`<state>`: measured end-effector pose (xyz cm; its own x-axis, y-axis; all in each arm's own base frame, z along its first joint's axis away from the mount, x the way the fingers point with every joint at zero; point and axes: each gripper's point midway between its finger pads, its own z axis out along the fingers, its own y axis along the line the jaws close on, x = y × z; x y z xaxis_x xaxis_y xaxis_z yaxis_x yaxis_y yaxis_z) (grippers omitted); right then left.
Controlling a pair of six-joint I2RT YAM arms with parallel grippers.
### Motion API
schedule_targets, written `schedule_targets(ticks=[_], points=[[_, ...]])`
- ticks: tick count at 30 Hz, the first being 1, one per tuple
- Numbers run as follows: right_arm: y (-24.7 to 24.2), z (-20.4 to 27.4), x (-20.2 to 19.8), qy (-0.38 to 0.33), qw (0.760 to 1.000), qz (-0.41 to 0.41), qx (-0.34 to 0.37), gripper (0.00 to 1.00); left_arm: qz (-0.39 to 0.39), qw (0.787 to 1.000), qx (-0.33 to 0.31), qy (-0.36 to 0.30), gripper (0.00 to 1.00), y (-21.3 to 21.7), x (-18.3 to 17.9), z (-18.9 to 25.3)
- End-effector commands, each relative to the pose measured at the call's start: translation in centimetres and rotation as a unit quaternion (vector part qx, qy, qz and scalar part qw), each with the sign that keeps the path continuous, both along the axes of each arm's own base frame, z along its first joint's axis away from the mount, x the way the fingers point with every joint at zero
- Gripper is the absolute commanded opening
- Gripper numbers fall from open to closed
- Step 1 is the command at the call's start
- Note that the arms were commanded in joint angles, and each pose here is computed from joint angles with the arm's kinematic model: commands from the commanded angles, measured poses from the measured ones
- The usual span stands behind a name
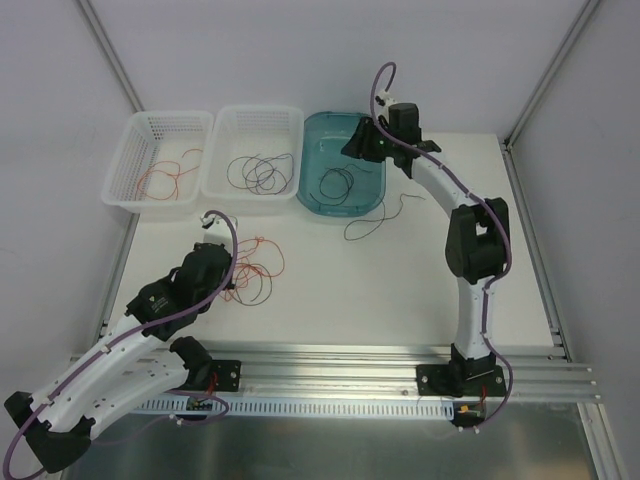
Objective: Untangle the cables
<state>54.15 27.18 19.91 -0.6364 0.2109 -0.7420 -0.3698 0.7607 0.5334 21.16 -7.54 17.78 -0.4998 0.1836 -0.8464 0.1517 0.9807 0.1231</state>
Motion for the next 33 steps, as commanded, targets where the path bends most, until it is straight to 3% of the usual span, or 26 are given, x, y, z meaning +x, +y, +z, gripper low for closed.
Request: schedule_targets(ticks=[1, 4, 9, 14, 18, 21, 23, 28, 33], points=[[-0.2, 5.0, -2.6, -0.041, 0.998, 0.045, -0.023, 0.53, -0.007, 1.0, -0.009, -0.015, 0.0, -0.2, 0.3, 1.4], [-2.2, 6.8, -5.0, -0.053, 0.994, 0.052, -0.078, 0.65, -0.009, 1.0, -0.011, -0.016, 0.0, -0.3, 0.2, 1.5], [-7.9, 6.9, -7.7, -0.038, 0.989, -0.02, -0.142, 0.68, -0.009, 1.0, -0.013, -0.019, 0.0, -0.2, 0.2, 1.6], [-14.8, 2.1, -9.9, 0.039, 0.977, -0.111, -0.177, 0.65, -0.008, 1.0, -0.014, -0.021, 0.0, -0.2, 0.2, 1.6], [-16.4, -2.1, -11.3, 0.09, 0.974, -0.085, -0.191, 0.64, -0.01, 1.0, -0.014, -0.019, 0.0, -0.3, 0.2, 1.6], [-15.0, -5.4, -13.1, 0.108, 0.979, -0.029, -0.17, 0.63, -0.011, 1.0, -0.013, -0.019, 0.0, -0.3, 0.2, 1.6], [-13.0, -4.9, -12.9, 0.07, 0.99, 0.005, -0.119, 0.62, -0.012, 1.0, -0.013, -0.019, 0.0, -0.3, 0.2, 1.6], [-10.0, -7.7, -14.3, 0.065, 0.997, 0.037, -0.013, 0.6, -0.012, 1.0, -0.013, -0.017, 0.0, -0.3, 0.2, 1.5], [-7.5, -9.1, -14.6, 0.052, 0.996, 0.056, 0.045, 0.55, -0.013, 1.0, -0.013, -0.018, 0.0, -0.3, 0.2, 1.5]])
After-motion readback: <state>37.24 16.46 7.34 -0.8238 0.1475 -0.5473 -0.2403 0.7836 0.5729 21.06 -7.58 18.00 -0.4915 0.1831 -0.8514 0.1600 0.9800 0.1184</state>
